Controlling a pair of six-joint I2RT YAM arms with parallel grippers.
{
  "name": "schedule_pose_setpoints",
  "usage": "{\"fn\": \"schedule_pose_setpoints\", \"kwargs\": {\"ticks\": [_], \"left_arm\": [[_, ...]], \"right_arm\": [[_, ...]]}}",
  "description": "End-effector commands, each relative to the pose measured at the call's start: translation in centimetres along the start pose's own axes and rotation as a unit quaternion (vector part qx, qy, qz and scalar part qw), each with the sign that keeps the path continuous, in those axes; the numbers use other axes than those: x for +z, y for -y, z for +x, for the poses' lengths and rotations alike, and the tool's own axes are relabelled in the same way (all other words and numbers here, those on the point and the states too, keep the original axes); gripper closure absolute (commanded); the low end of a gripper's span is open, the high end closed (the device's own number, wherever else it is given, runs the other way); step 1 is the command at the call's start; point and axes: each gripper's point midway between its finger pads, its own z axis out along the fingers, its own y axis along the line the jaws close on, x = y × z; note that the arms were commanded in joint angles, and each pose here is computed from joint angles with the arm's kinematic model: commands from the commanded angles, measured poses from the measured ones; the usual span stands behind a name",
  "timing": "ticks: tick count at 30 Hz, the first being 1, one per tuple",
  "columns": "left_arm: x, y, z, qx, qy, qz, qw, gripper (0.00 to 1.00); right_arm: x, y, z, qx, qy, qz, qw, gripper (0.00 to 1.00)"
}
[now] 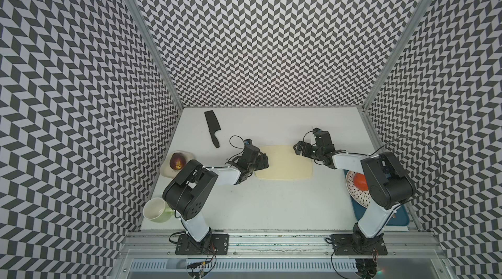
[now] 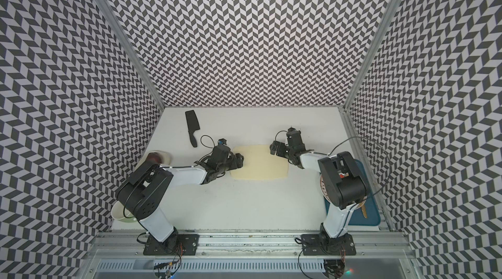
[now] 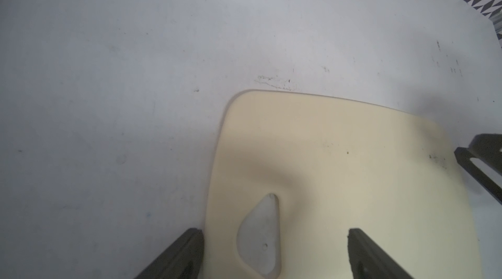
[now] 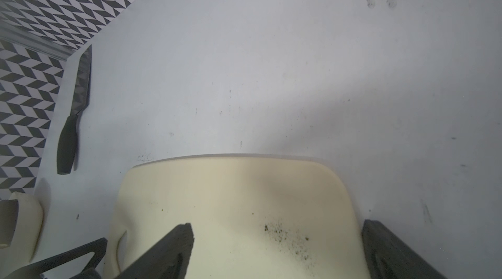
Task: Align the knife with the edge of the cutting board
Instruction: Adjust the work surface at the center of the board.
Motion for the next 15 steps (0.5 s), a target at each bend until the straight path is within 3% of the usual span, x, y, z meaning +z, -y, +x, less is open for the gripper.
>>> {"fn": "schedule_pose_setpoints", "kwargs": {"ticks": [1, 15], "left_arm": [[0.2, -1.9, 2.4, -0.010, -0.048, -0.021, 0.999, 0.12], [-0.1, -2.7, 2.2, -0.013, -0.045, -0.030, 0.998, 0.12]], "right_arm": [[1.2, -2.2, 5.7, 0.017, -0.090, -0.043, 0.995, 0.00], [2.4, -3.4, 6.2, 0.003, -0.101, -0.042, 0.994, 0.00]]}}
